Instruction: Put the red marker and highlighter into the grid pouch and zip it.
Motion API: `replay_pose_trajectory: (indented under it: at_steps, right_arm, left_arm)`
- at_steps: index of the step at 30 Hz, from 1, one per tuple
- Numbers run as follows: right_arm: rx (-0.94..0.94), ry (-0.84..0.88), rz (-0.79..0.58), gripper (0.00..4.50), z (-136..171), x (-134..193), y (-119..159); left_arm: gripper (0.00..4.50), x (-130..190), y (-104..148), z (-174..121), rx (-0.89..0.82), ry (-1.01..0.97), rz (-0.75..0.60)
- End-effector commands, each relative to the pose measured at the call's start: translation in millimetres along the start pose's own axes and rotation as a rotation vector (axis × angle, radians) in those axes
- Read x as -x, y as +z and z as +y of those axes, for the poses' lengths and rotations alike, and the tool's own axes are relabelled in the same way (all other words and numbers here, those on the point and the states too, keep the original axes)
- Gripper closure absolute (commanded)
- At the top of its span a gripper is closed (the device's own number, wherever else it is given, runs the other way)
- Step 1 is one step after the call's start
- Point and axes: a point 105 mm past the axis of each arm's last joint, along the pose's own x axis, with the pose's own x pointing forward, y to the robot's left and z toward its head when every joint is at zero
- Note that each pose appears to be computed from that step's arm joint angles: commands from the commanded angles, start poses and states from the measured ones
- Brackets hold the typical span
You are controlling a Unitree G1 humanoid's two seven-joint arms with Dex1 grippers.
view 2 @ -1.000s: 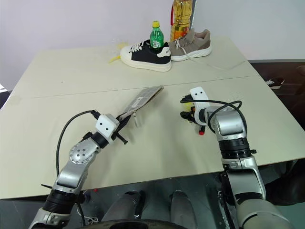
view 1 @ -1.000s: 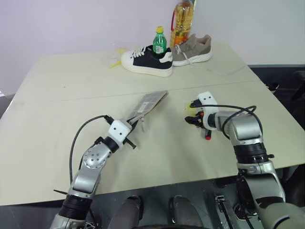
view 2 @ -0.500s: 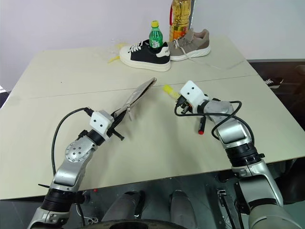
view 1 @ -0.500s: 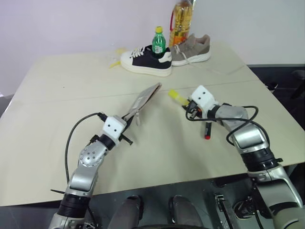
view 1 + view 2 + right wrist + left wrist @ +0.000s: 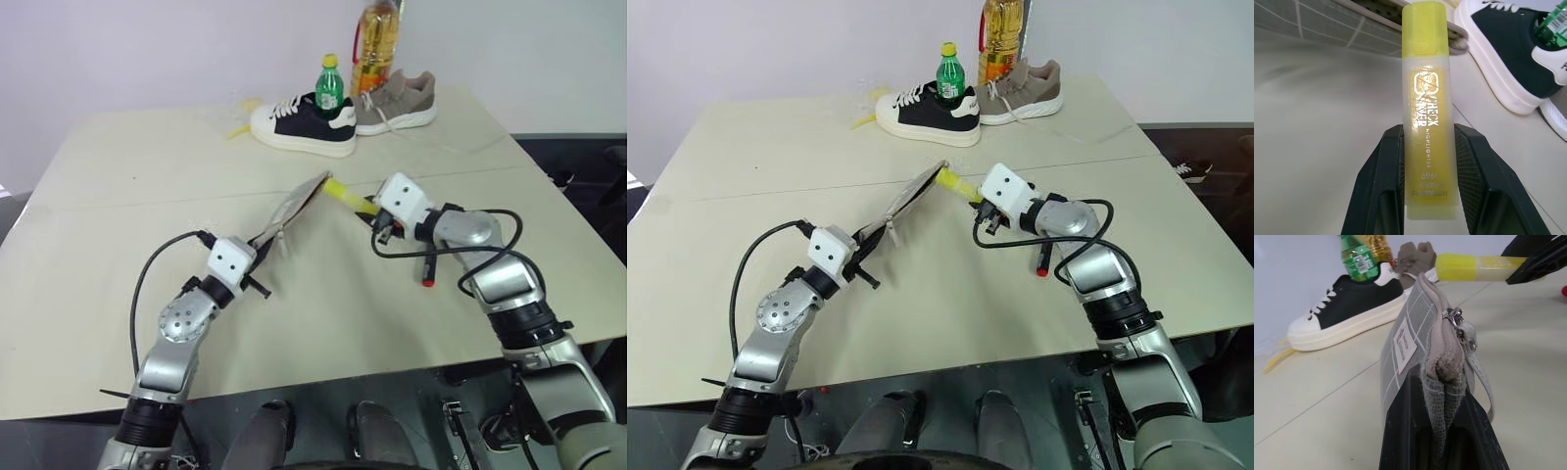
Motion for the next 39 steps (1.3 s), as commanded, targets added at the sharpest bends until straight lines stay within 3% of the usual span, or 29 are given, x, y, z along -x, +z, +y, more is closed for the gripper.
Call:
replay_pose_trajectory:
  at_steps: [1,11,17,25,30,37,39]
  right_arm:
    - [0.049,-0.012,-0.052,3.65,-5,1,18]
    - [0.121,0.028,-0.022,3.65,2,3,14]
    - [0.362,0.117,-0.003,3.65,14,8,12]
    - [0.678,0.276,-0.126,3.65,47,9,42]
    - [0.732,0.326,-0.173,3.65,61,4,49]
    - [0.624,0.251,-0.183,0.18,39,11,55]
    - [0.479,0.235,-0.18,0.18,29,19,55]
  left_arm:
    - [4.5,-2,16,-5,-0.027,-0.027,-0.058]
    - [4.5,-3,18,-10,-0.023,-0.047,-0.069]
    - [4.5,-1,23,-11,-0.06,-0.103,-0.071]
    - [4.5,12,35,-14,-0.042,-0.377,-0.031]
    - [4.5,14,34,-24,-0.024,-0.518,0.011]
    - [4.5,6,31,-18,-0.042,-0.461,0.002]
    - [4.5,1,29,-14,-0.058,-0.414,-0.008]
